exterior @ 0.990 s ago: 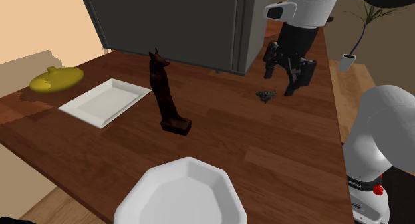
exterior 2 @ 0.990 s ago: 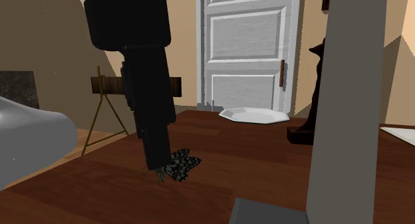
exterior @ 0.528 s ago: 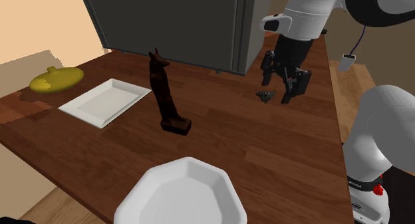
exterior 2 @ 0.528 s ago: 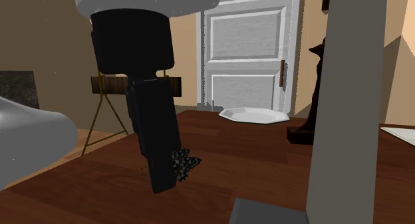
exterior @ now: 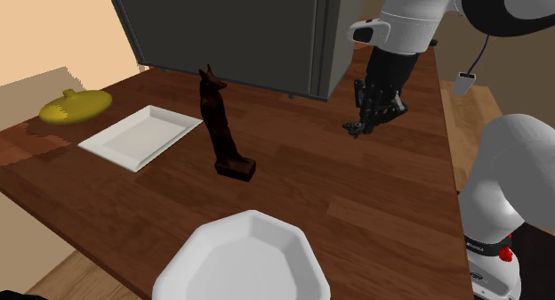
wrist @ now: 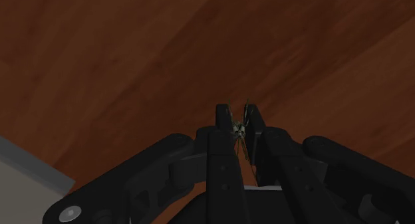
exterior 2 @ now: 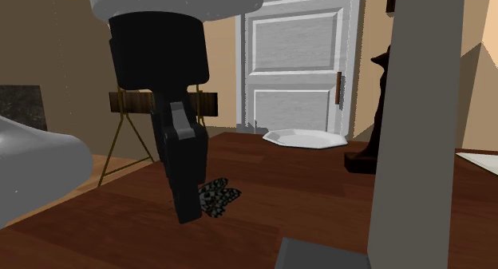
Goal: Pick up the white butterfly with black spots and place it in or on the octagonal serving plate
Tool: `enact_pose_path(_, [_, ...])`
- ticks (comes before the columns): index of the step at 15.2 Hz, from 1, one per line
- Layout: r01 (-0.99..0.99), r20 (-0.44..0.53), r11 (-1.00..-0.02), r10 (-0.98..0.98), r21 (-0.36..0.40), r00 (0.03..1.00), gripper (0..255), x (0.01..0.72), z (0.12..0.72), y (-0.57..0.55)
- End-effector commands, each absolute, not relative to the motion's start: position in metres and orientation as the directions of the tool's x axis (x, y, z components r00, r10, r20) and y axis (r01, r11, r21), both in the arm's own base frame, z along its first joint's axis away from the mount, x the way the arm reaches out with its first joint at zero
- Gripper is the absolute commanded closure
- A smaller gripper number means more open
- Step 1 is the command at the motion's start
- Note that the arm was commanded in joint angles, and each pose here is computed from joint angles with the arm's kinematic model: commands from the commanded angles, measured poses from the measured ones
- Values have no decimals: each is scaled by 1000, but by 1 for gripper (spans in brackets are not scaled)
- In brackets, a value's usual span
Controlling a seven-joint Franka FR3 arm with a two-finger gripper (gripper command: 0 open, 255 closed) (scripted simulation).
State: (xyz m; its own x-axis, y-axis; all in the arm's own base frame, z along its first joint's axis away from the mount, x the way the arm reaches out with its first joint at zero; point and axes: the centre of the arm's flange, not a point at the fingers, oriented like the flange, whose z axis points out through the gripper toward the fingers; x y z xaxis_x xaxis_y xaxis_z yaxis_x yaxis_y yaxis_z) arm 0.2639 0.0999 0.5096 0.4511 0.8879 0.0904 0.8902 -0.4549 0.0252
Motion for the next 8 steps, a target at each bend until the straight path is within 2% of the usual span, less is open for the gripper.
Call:
enact_pose_path(1, [890, 90, -455, 888, 25, 451, 255, 264, 510, 100])
enact_pose_path(8, [890, 90, -455, 888, 25, 451, 255, 264, 520, 100])
